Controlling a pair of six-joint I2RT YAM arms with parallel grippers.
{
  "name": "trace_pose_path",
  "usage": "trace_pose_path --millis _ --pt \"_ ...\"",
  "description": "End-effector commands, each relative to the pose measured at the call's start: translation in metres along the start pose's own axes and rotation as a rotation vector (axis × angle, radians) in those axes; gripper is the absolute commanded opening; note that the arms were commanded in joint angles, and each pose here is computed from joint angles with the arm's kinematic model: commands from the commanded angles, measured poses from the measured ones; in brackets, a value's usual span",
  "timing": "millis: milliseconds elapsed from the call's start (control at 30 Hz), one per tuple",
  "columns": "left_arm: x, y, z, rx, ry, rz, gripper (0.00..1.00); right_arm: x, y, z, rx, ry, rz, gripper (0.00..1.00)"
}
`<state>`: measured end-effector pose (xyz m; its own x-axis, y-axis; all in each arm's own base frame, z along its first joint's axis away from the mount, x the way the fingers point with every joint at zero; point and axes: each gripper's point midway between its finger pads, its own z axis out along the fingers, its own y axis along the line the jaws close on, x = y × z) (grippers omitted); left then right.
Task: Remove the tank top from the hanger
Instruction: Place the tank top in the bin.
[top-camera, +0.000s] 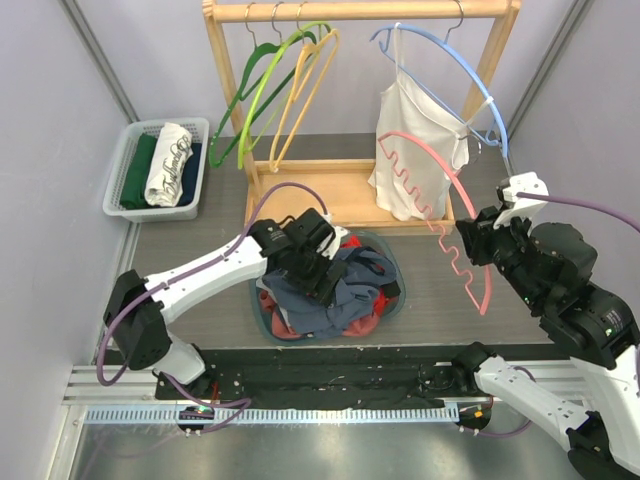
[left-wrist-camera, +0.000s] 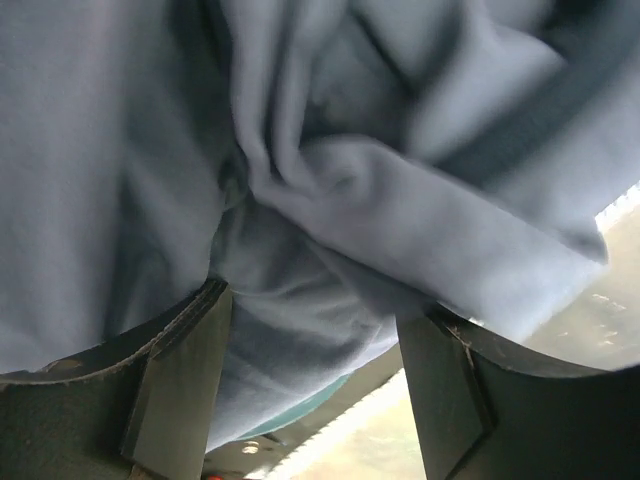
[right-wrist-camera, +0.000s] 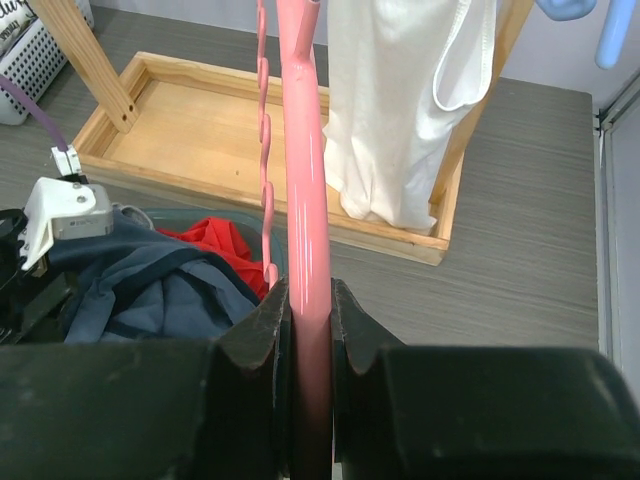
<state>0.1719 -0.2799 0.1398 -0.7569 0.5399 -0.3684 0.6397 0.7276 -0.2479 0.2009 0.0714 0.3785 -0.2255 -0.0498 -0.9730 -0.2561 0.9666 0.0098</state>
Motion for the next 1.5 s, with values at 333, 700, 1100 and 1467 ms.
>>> trace_pose_path --millis 333,700,1100,1467 --pt "0.013 0.052 0.067 -0.103 0.237 -0.107 0.64 -0.041 0.0 -0.013 -0.004 -0.125 0.083 0.01" --pt "-0.025 0.073 0.075 -0.186 0.135 0.256 0.66 -0.043 0.002 -0.01 -0.012 -0.126 0.081 0.01" --pt "-0.039 0.062 0.074 -0.144 0.136 0.353 0.68 -0.038 -0.002 -0.013 0.005 -0.122 0.096 0.01" --pt "-0.081 0.021 -0.035 -0.149 -0.087 0.316 0.98 -0.044 0.007 0.001 -0.025 -0.086 0.014 0.01"
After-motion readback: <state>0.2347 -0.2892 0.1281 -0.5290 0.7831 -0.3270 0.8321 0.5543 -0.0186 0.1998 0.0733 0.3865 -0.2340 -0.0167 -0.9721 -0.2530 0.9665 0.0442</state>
